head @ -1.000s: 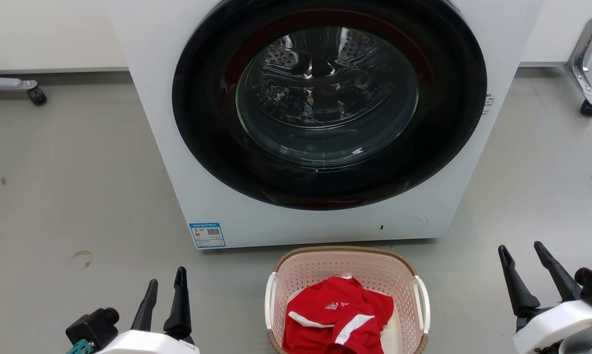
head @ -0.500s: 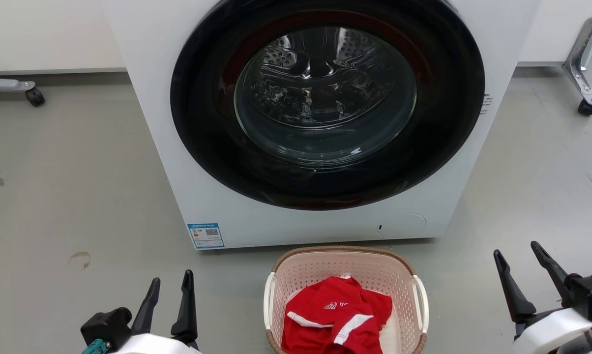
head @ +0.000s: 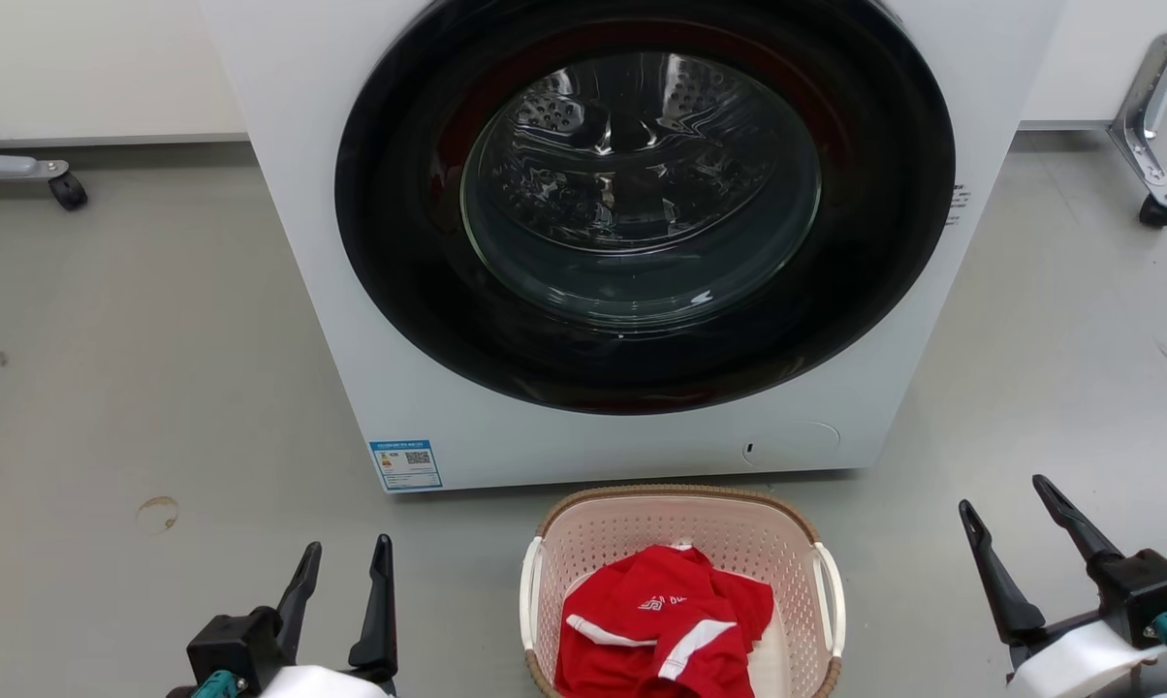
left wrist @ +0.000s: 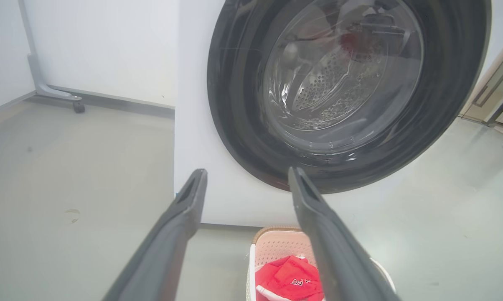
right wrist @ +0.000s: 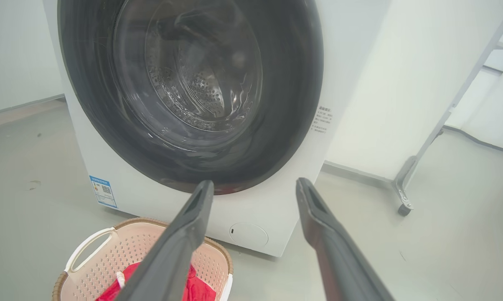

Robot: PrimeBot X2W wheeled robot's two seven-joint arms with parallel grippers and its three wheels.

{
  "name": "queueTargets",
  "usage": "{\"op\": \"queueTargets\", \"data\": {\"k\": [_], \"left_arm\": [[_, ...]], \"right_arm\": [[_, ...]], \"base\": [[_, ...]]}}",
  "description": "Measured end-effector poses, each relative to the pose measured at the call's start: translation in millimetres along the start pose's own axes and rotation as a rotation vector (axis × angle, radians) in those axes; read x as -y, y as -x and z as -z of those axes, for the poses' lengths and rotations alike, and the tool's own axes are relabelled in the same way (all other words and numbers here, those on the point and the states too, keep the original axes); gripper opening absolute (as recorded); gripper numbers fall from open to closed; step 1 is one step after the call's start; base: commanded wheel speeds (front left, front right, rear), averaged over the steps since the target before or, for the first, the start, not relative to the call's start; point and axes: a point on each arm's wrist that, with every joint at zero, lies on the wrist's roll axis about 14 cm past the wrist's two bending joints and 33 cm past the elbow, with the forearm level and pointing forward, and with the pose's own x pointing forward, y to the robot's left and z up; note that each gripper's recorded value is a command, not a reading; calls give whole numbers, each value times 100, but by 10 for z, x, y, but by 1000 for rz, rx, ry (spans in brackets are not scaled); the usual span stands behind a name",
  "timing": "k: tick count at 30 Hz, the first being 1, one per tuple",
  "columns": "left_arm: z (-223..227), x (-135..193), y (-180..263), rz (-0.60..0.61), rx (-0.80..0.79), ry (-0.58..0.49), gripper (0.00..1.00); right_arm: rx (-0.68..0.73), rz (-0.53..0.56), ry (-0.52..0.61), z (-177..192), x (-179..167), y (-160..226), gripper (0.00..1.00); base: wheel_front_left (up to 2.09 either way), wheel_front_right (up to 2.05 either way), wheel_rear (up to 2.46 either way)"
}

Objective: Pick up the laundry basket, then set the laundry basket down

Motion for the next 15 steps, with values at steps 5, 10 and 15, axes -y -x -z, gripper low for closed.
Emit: {"op": "queueTargets", "data": {"k": [5, 10, 15], "left_arm": [[3, 5, 7, 3, -2, -19, 100], [7, -5, 9, 1, -3, -20, 100], [16, -15, 10, -2, -6, -20, 100]], "right_arm": [[-5, -6, 15, 27, -17, 38, 100], [-3, 4, 2, 27, 1, 36, 100], [-2, 13, -5, 24, 25, 35, 100]], "base": [[0, 0, 0], [0, 0, 0], [0, 0, 0]]}}
